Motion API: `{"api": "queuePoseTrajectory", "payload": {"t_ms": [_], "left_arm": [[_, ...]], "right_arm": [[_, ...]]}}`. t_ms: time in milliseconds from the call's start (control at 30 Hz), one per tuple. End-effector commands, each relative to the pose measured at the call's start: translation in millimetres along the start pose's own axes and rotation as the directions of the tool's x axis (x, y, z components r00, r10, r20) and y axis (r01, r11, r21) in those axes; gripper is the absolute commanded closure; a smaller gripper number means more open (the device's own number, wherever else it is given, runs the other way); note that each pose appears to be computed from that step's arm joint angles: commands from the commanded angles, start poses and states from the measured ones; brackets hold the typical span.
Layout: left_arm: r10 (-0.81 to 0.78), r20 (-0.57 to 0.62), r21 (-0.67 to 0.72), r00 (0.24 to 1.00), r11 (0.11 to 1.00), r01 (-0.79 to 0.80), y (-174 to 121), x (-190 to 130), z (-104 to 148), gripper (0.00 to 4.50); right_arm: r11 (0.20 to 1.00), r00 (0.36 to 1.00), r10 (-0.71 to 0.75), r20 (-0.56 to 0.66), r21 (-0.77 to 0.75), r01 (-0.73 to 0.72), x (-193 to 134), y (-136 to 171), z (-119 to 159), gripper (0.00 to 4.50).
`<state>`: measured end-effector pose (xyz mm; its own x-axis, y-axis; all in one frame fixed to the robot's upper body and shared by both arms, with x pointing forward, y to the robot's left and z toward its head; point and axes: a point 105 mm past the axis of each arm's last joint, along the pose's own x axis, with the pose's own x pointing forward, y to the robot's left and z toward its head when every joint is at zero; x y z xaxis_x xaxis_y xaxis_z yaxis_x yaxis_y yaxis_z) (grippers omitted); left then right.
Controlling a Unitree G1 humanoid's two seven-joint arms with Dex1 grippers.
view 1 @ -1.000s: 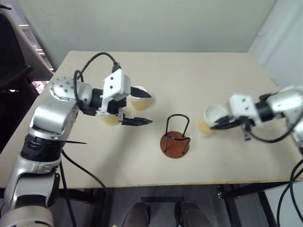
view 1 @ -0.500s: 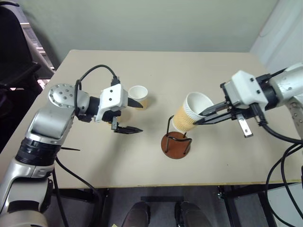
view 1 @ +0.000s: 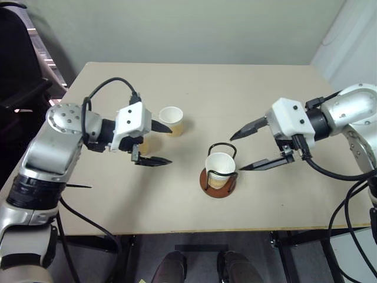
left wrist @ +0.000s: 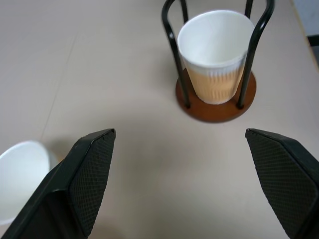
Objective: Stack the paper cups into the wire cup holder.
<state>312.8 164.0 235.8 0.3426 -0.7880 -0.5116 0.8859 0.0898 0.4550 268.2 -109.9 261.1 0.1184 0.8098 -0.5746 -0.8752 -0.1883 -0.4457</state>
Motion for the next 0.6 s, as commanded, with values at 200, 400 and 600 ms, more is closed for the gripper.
{"api": "queuePoseTrajectory", "payload": {"t_ms": [200,400,600], "left_arm": [[0.153,-0.232,0.141,0.961,0.982,-0.122,34,-74,-12,0.00],[0.118,-0.396,0.161,0.910,0.985,-0.057,38,-62,-54,0.00],[0.114,-0.432,0.178,0.895,0.983,-0.039,50,-38,-75,0.00]], "right_arm": [[0.949,0.911,-0.281,0.302,0.228,0.218,-85,-15,23,0.02],[0.950,0.842,-0.292,0.453,0.242,0.199,-86,-4,54,0.02],[0.948,0.847,-0.286,0.448,0.262,0.182,-72,2,56,0.02]]}}
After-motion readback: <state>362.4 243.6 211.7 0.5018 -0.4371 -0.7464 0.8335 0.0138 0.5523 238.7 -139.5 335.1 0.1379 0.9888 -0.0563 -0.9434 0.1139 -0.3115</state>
